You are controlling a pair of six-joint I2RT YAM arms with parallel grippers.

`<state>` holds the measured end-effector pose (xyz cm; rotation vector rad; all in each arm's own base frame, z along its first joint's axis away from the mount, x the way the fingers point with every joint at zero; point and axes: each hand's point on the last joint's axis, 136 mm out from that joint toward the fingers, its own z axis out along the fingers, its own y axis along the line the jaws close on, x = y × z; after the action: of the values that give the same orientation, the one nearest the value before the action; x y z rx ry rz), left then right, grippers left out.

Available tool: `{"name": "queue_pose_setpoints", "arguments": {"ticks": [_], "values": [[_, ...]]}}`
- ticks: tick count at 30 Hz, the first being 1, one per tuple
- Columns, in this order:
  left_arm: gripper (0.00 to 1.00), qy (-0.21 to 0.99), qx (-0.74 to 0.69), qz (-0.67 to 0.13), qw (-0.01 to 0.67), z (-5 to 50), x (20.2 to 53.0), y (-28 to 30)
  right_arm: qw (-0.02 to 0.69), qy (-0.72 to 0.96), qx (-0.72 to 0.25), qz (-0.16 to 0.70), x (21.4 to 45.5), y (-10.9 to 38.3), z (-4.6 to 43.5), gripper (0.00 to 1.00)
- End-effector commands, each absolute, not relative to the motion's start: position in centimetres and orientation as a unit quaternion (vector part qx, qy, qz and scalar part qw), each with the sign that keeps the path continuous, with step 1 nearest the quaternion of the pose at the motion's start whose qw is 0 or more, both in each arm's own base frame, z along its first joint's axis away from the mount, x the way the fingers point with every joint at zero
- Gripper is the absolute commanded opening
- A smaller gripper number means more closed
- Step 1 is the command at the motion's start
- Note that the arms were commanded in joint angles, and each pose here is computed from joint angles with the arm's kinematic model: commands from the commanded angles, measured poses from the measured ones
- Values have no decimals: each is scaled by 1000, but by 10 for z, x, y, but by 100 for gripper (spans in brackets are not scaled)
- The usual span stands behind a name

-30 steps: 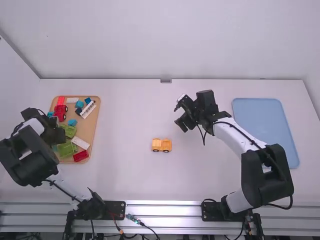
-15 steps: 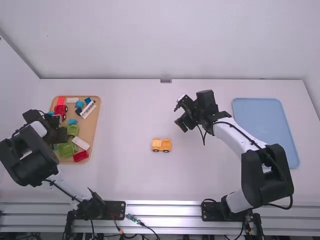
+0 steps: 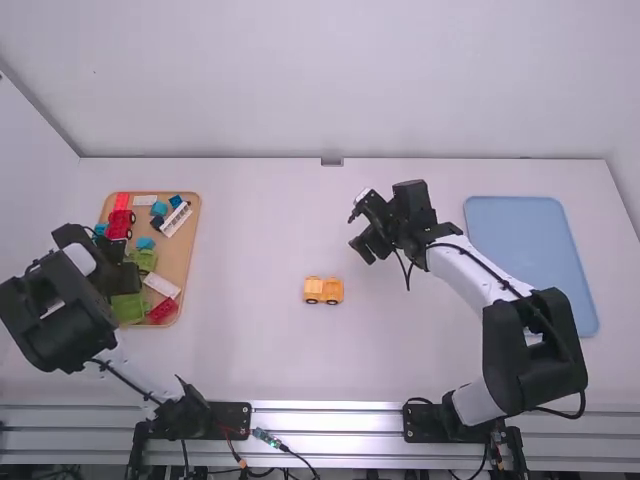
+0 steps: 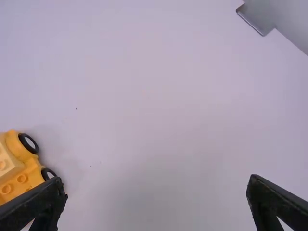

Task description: Assemble lego blocks to make yellow taxi

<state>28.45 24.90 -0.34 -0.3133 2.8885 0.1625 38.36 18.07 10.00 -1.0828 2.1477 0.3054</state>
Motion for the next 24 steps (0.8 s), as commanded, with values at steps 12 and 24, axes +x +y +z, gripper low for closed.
{"name": "queue_pose_setpoints", "arguments": {"ticks": [12, 24], "values": [[52, 984, -119, 57, 117, 0, 288, 250, 368, 824, -416, 113, 391, 181, 115, 99], [57, 984, -120, 55, 122, 0, 290, 250, 368, 824, -417, 114, 390, 181, 115, 99]]}}
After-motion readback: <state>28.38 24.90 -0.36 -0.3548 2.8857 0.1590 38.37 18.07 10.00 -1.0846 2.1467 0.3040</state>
